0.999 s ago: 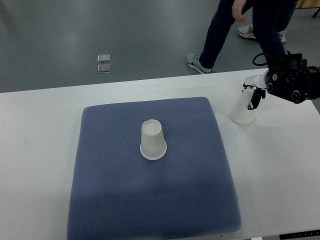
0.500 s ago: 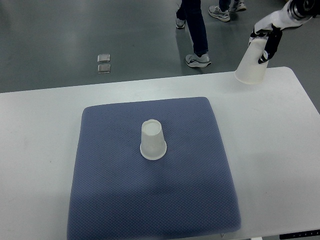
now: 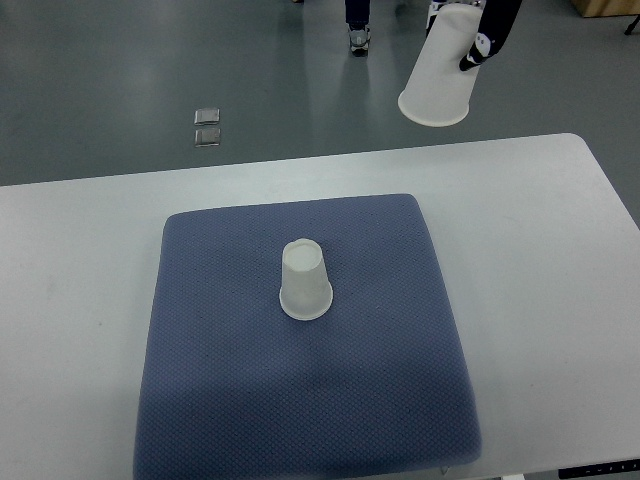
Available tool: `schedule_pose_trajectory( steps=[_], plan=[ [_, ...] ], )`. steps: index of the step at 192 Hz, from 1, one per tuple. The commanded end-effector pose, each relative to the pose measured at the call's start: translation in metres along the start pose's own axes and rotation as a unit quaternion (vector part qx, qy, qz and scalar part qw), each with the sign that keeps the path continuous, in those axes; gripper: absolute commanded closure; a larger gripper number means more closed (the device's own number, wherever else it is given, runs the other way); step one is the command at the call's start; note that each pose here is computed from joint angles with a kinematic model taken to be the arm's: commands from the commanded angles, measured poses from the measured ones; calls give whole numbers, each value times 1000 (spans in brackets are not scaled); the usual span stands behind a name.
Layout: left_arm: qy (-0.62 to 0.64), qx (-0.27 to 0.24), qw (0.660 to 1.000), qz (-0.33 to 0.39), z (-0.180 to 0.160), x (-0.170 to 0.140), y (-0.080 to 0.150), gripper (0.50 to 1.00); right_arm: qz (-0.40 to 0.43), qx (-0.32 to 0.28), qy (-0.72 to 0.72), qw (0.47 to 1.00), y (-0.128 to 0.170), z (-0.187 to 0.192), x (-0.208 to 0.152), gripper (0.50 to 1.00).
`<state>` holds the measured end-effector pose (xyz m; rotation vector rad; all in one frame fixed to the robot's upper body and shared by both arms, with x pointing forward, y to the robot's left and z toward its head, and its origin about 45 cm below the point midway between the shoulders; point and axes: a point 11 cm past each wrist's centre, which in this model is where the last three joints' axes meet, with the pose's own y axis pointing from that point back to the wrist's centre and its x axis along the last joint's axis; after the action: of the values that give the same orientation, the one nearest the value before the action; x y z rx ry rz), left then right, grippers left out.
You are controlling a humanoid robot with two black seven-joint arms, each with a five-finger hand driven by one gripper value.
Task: Stack paper cups
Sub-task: 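Lift the cup with the right hand and carry it over the mat cup, then lower the held cup onto the upside-down cup on the mat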
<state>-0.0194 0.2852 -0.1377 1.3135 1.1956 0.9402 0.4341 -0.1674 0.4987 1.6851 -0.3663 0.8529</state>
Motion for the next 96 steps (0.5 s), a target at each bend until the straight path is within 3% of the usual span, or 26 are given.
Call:
schedule_pose_trajectory(
  steps=[1, 52, 96],
  plan=[
    [0, 0, 1000, 0, 0, 0, 0, 500, -14, 32, 6, 999, -5, -37, -2, 861],
    [0, -1, 1000, 0, 1, 0, 0, 500, -53, 55, 60, 995, -43, -112, -19, 859],
    [-1, -1, 1000, -1, 1, 0, 0, 500, -64, 58, 67, 994, -64, -135, -34, 859]
  ],
)
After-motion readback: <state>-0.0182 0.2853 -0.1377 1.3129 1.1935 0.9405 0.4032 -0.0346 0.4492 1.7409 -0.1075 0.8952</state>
